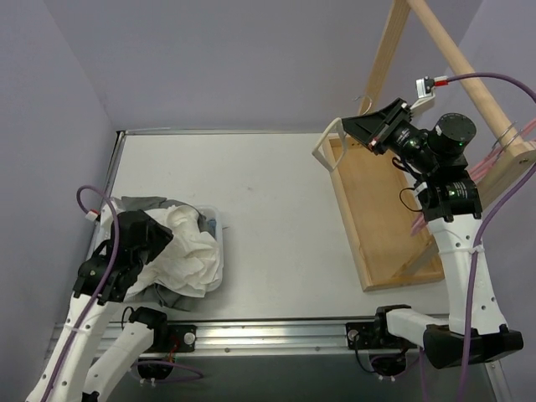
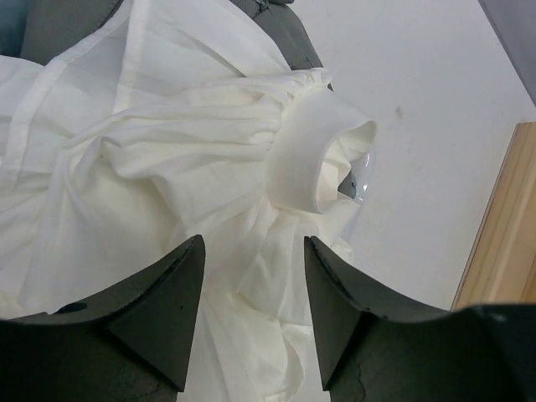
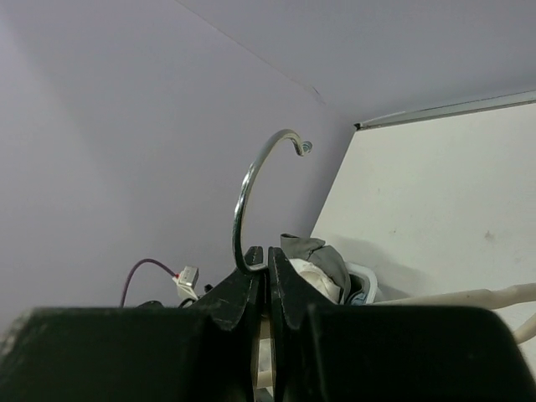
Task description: Remove the skirt from the hanger
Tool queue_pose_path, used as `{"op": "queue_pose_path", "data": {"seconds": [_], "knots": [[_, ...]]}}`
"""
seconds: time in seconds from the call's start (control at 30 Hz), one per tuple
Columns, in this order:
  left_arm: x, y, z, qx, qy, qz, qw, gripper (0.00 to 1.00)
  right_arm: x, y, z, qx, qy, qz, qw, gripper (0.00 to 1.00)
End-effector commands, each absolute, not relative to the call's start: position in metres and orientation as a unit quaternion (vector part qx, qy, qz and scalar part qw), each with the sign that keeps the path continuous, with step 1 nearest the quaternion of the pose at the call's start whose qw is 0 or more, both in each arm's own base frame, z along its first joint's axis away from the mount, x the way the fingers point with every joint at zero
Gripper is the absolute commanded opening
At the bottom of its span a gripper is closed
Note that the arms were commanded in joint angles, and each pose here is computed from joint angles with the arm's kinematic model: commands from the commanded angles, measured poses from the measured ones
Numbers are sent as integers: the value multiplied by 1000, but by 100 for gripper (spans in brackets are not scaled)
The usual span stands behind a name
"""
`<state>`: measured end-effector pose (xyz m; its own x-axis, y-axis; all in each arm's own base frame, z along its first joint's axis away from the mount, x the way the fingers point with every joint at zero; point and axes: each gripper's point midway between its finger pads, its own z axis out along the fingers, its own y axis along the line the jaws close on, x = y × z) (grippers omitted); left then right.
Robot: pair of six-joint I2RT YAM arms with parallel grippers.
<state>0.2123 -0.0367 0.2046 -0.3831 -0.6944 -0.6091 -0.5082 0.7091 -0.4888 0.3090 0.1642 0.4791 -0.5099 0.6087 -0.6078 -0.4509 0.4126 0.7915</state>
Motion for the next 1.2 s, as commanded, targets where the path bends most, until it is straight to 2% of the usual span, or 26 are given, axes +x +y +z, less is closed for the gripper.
{"op": "queue_pose_path", "data": {"seconds": [0.0, 0.17, 0.23, 0.33, 0.4, 0.43, 0.47, 0.53, 0.6, 0.7, 0.8, 1.17], "knots": [[199, -29, 215, -353, 834, -88, 415, 59, 316, 168, 485, 33, 674, 543, 499, 0], [211, -32, 253, -343, 816, -112, 452, 60, 328, 171, 465, 31, 695, 521, 495, 0], [226, -48, 280, -293, 820, -142, 471, 60, 336, 176, 450, 33, 717, 495, 490, 0], [249, -86, 338, -193, 813, -202, 510, 53, 345, 190, 429, 30, 740, 472, 478, 0], [258, -106, 370, -138, 802, -212, 541, 43, 349, 197, 419, 31, 749, 461, 475, 0], [266, -119, 377, -118, 805, -209, 542, 42, 349, 203, 415, 26, 753, 458, 471, 0], [262, -137, 408, -91, 787, -232, 564, 42, 353, 202, 411, 30, 757, 443, 479, 0], [271, -161, 420, -37, 788, -229, 570, 46, 356, 204, 403, 32, 766, 431, 476, 0], [266, -183, 445, 12, 773, -253, 581, 54, 359, 204, 394, 31, 776, 416, 474, 0], [266, -212, 456, 60, 762, -281, 580, 57, 363, 203, 381, 32, 790, 389, 472, 0], [261, -230, 464, 93, 746, -313, 581, 66, 364, 202, 371, 31, 801, 366, 472, 0], [225, -255, 493, 178, 686, -402, 580, 67, 359, 200, 361, 32, 811, 338, 476, 0]]}}
